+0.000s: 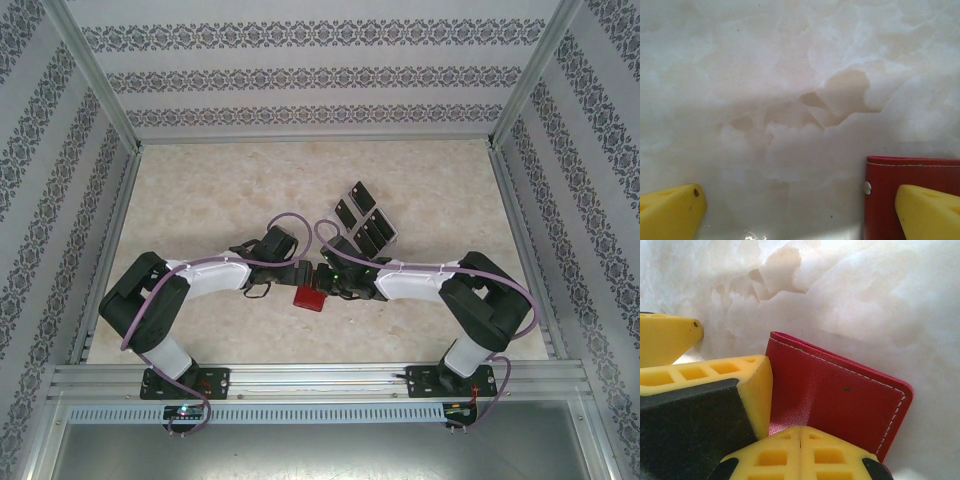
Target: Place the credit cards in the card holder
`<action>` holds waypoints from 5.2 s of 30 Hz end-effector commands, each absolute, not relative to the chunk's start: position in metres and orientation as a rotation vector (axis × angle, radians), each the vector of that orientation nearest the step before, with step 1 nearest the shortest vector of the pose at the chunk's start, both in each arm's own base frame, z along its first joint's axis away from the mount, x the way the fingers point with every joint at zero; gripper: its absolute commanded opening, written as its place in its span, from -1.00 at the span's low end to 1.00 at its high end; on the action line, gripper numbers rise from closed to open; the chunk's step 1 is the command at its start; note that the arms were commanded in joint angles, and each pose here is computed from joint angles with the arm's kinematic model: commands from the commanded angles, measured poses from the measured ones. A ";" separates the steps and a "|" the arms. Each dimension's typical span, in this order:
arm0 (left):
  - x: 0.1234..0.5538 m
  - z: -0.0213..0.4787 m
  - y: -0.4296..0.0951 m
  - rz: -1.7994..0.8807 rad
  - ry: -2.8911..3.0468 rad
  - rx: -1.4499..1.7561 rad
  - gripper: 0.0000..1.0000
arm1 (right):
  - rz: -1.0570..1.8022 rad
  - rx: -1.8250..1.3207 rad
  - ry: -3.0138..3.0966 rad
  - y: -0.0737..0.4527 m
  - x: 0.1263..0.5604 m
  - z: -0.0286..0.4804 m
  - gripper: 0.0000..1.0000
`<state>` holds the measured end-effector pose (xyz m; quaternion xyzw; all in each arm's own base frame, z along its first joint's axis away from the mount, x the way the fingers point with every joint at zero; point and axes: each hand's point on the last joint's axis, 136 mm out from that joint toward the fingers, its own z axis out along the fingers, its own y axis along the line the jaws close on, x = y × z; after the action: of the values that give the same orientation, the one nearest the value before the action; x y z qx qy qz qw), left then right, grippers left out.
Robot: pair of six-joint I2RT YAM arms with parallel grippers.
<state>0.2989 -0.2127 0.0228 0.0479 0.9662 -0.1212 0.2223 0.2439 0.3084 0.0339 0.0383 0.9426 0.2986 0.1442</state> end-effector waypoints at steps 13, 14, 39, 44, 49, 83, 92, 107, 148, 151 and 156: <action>0.281 -0.005 -0.206 -0.338 2.769 0.116 1.00 | 0.857 0.102 2.730 0.303 0.225 0.032 -1.00; 0.281 -0.005 -0.206 -0.336 2.770 0.115 1.00 | 0.856 0.103 2.734 0.303 0.224 0.030 -1.00; 0.281 -0.002 -0.203 -0.317 2.771 0.110 1.00 | 0.562 0.067 2.846 0.270 0.175 -0.033 -1.00; 0.282 -0.002 -0.203 -0.312 2.769 0.107 1.00 | 0.465 -0.016 2.854 0.265 0.166 -0.036 -1.00; 0.282 -0.001 -0.203 -0.309 2.769 0.106 1.00 | 0.376 -0.063 2.867 0.256 0.156 -0.043 -1.00; 0.297 0.020 -0.210 -0.315 2.745 0.063 1.00 | 0.560 -0.161 2.647 0.275 0.204 0.081 0.12; 0.299 0.052 -0.199 -0.280 2.708 0.057 1.00 | 0.540 -0.004 2.696 0.229 0.187 0.065 0.12; 0.225 0.042 -0.181 -0.380 2.809 0.139 1.00 | 0.691 0.050 2.761 0.258 0.183 0.029 0.01; 0.281 0.124 -0.197 -0.438 2.519 -0.003 1.00 | 0.660 0.272 2.364 0.143 0.278 0.207 0.49; 0.304 0.156 -0.176 -0.404 2.442 -0.056 0.99 | 0.613 0.380 2.302 0.100 0.286 0.226 0.57; 0.342 0.202 -0.120 -0.257 2.289 -0.167 1.00 | 0.393 0.535 2.230 0.030 0.304 0.240 0.87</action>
<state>0.3313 -0.1552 0.1838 -0.0591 0.9147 -0.1597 0.3665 0.3059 0.0569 0.2436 0.2065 0.8678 0.2092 0.4006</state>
